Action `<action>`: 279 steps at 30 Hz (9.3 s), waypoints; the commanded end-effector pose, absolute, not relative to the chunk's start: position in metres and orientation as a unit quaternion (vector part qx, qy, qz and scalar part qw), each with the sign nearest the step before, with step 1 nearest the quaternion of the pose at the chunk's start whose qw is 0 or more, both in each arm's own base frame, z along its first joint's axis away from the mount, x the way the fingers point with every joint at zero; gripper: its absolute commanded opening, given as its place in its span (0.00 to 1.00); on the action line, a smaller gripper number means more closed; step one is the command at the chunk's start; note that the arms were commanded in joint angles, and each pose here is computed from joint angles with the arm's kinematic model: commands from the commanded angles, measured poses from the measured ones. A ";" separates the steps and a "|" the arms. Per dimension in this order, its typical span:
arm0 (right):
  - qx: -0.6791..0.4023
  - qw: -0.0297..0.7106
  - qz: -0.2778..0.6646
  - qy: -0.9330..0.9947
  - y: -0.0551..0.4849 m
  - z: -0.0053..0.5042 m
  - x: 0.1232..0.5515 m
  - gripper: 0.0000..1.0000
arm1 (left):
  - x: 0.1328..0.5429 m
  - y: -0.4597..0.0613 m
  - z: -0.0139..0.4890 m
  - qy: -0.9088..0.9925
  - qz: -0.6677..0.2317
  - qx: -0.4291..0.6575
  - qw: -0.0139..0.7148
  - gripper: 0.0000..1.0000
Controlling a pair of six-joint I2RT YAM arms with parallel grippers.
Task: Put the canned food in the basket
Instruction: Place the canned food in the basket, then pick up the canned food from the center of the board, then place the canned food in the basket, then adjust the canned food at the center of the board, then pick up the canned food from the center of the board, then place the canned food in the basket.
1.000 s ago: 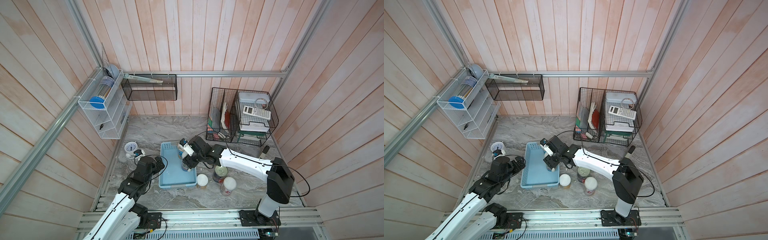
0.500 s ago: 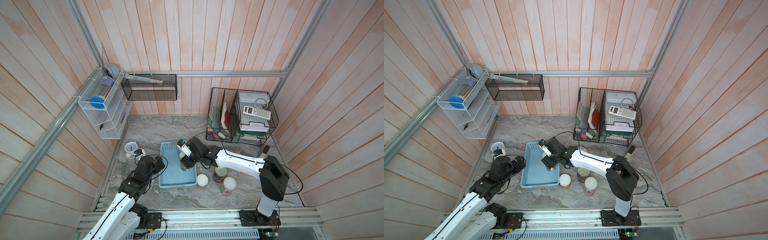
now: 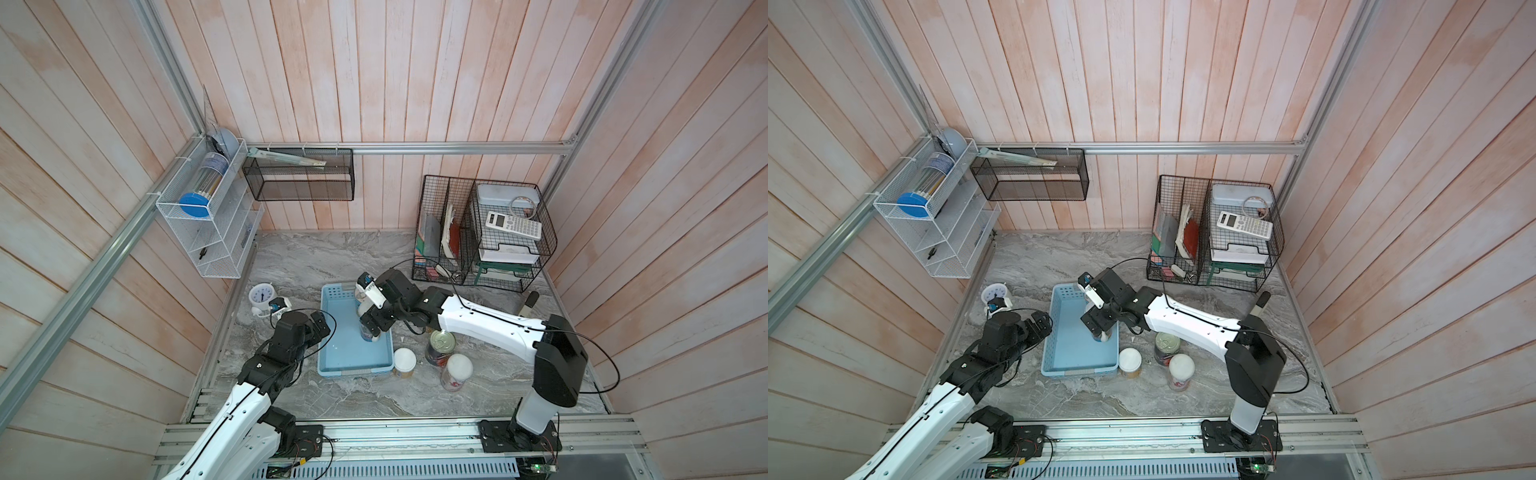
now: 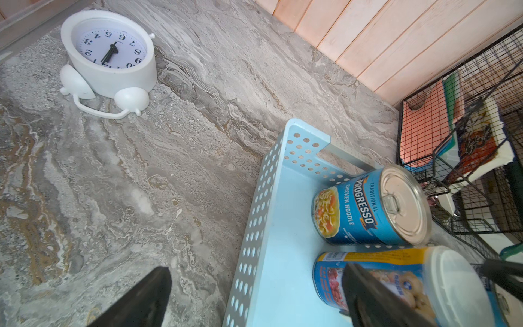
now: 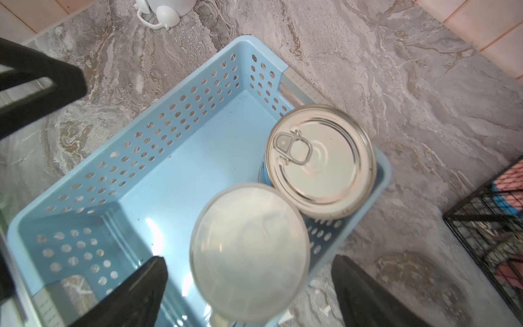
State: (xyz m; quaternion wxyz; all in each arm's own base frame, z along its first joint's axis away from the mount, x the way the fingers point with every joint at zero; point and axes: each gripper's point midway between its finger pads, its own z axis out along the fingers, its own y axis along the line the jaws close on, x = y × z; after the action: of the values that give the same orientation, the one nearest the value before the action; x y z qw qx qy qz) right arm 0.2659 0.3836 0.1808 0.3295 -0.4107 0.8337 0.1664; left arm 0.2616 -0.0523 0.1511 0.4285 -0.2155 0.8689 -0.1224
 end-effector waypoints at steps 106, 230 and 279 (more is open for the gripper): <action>-0.571 0.188 0.131 0.788 0.384 0.087 0.181 0.78 | 0.263 -0.059 0.142 0.875 -0.133 -0.200 0.420 1.00; -0.147 0.243 0.229 0.931 0.189 0.087 0.324 0.00 | 0.321 -0.347 0.096 0.953 -0.095 0.195 0.211 0.95; -0.109 0.251 0.171 0.946 0.161 0.098 0.319 0.00 | 0.389 -0.128 0.242 0.926 -0.096 0.011 0.365 0.50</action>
State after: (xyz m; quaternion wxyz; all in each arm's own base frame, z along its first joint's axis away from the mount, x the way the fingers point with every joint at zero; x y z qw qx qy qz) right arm 0.3254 0.1662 0.0981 0.2590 -0.1168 0.9420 0.1786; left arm 0.3527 -0.1134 0.1894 0.2557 0.0105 0.9653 -0.0513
